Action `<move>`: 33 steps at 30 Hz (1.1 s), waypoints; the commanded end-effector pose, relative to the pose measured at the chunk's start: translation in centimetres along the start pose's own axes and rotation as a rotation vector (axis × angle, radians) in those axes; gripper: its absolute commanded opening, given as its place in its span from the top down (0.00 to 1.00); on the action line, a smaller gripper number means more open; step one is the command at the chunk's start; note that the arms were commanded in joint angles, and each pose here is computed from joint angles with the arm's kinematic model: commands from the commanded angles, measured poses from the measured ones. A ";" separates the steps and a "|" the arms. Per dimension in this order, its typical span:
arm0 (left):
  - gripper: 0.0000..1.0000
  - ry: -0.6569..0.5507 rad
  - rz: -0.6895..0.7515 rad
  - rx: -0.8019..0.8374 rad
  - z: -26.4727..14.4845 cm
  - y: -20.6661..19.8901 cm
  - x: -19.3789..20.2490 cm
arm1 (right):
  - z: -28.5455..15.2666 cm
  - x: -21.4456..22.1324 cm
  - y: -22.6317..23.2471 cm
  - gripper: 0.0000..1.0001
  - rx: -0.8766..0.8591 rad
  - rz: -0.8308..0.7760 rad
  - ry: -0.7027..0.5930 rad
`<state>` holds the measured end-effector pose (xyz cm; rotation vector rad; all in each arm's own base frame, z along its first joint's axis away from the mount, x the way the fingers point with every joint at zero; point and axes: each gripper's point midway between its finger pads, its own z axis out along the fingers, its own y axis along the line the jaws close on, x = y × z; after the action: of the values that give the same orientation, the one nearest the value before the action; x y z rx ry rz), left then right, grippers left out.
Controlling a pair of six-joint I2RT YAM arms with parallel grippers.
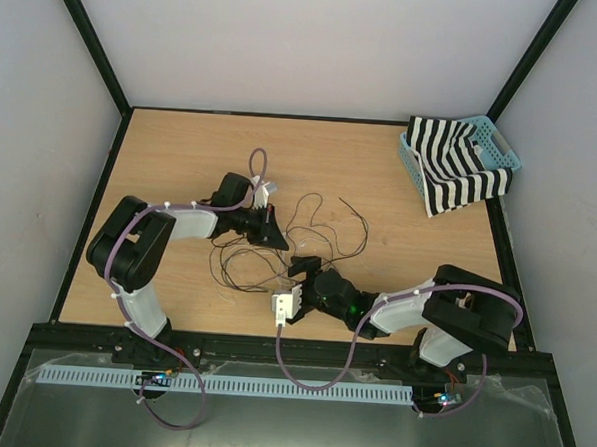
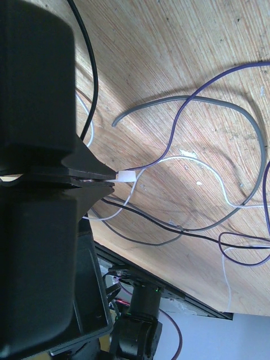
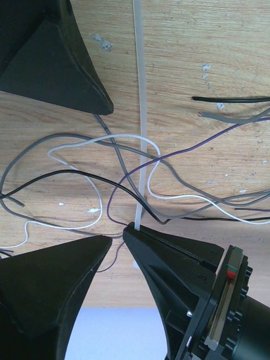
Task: Zip-tie the wires
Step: Tie the cable at the center of the board.
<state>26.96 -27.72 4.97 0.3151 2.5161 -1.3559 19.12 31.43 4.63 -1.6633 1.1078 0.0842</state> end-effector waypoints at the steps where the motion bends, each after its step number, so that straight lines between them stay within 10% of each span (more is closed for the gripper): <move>1: 1.00 0.007 0.022 0.025 0.1 -0.7 -0.5 | 0.3 0.0 -0.5 0.01 0.027 0.000 -0.015; 33: 1.00 0.042 -0.022 0.085 0.2 -2.2 -0.1 | 2.2 2.5 -1.2 0.01 0.059 -0.136 0.055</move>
<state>26.61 -28.36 5.80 0.3235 2.5109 -1.4167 22.27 32.67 4.90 -1.6358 1.0009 -0.0475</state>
